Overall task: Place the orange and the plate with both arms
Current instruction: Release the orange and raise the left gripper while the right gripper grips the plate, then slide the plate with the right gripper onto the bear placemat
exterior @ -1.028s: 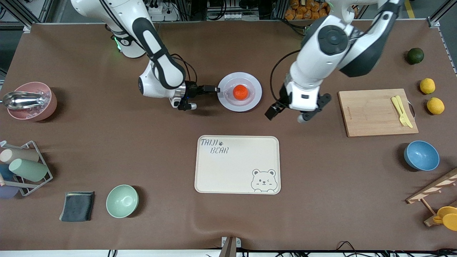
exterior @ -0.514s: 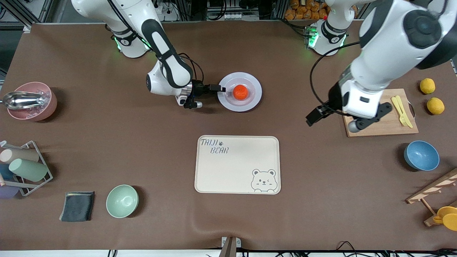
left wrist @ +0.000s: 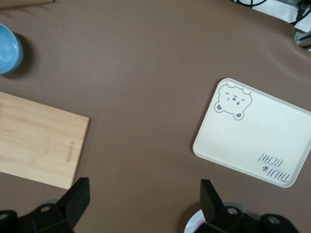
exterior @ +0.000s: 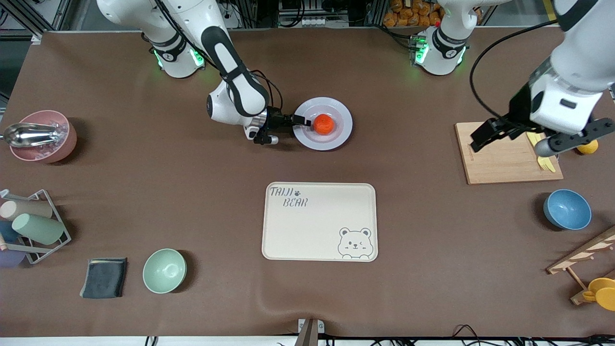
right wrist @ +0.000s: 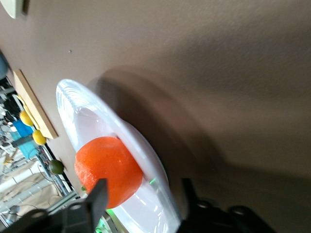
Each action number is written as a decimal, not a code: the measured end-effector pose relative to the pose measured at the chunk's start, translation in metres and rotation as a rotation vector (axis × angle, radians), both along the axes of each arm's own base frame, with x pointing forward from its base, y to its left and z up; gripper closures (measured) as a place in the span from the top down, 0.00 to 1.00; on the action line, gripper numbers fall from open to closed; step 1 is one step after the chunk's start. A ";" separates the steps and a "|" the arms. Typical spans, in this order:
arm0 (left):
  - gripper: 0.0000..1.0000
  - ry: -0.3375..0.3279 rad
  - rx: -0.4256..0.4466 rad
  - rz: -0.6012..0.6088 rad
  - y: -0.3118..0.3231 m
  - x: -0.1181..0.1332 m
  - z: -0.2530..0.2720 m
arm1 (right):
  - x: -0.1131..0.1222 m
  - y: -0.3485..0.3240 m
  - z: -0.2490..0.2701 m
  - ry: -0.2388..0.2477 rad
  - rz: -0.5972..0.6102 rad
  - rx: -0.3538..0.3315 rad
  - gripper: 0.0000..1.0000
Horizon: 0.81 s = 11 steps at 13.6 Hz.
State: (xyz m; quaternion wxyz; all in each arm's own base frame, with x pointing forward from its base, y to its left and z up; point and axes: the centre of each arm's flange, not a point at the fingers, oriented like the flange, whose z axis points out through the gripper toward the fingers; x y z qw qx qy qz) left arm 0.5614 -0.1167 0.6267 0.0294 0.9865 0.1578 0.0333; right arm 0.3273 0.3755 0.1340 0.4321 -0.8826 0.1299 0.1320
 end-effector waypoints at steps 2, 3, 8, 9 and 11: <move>1.00 0.004 0.017 -0.042 0.028 -0.009 0.014 | -0.002 0.001 0.000 -0.029 -0.022 0.007 0.40; 1.00 0.007 0.024 -0.066 0.041 -0.013 0.020 | -0.002 0.001 0.000 -0.035 -0.024 0.008 0.30; 1.00 -0.004 0.039 -0.150 0.076 -0.027 0.040 | 0.018 0.003 0.011 -0.068 -0.055 0.027 0.10; 1.00 -0.002 0.042 -0.174 0.075 -0.030 0.042 | 0.026 0.001 0.017 -0.080 -0.070 0.035 0.10; 1.00 0.005 0.047 -0.223 0.078 -0.036 0.046 | 0.049 -0.004 0.035 -0.118 -0.102 0.064 0.10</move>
